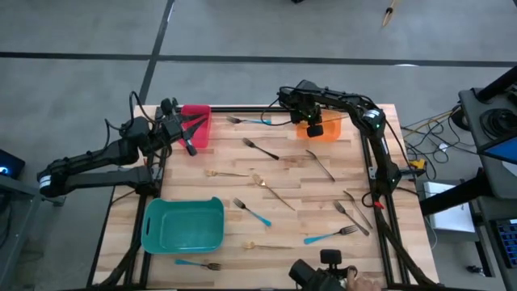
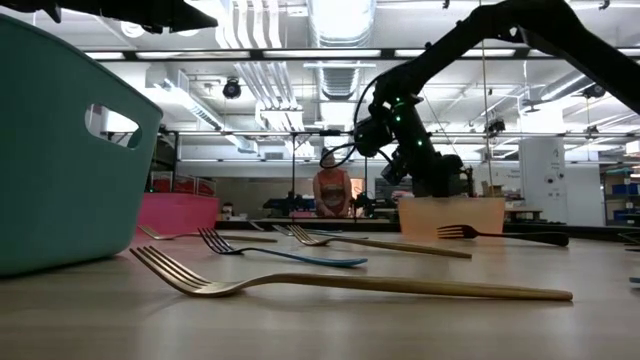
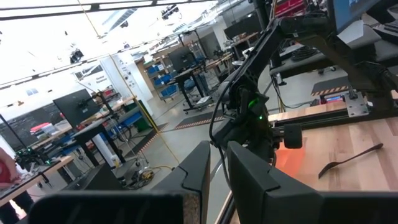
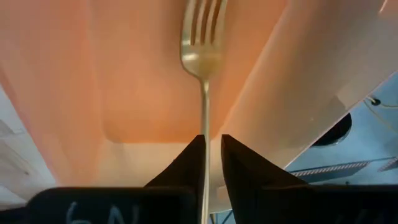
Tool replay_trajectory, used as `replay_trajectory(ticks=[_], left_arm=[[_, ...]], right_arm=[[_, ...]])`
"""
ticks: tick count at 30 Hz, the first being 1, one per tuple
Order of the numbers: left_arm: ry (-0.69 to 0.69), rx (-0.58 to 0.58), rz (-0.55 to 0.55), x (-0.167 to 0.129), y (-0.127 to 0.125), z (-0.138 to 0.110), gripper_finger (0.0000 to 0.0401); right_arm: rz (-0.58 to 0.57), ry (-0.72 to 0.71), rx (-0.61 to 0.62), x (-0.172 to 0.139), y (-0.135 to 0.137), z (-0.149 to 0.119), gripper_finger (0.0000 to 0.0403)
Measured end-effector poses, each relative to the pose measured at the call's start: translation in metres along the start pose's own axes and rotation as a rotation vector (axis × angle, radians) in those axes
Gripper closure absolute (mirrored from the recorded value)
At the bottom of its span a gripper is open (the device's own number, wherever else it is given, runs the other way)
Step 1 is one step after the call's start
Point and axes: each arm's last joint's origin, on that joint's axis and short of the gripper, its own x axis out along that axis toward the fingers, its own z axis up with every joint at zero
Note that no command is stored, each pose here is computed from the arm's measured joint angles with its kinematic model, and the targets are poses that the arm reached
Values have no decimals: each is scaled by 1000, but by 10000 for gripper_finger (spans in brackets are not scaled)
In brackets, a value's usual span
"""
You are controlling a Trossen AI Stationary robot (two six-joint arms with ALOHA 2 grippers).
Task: Sort silverware by color (type)
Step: Put the black fork into the red bin
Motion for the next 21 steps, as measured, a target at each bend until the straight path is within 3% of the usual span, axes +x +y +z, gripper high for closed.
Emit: replay_trajectory(ticks=[5,12,16,21], left_arm=[[4,0,-2,0,0,0,364],[25,-16,-12,0,-1,-2,364],[40,-56,-18,0,-2,-4,364],[61,-162,-24,0,-3,-6,364]], right_arm=[[-16,8,38,-4,-1,-3,348],[-46,-117,322,-37,-2,-20,350],[-101,-387,482,-70,-4,-37,362],[-102,-806,561,-100,6,-60,375]])
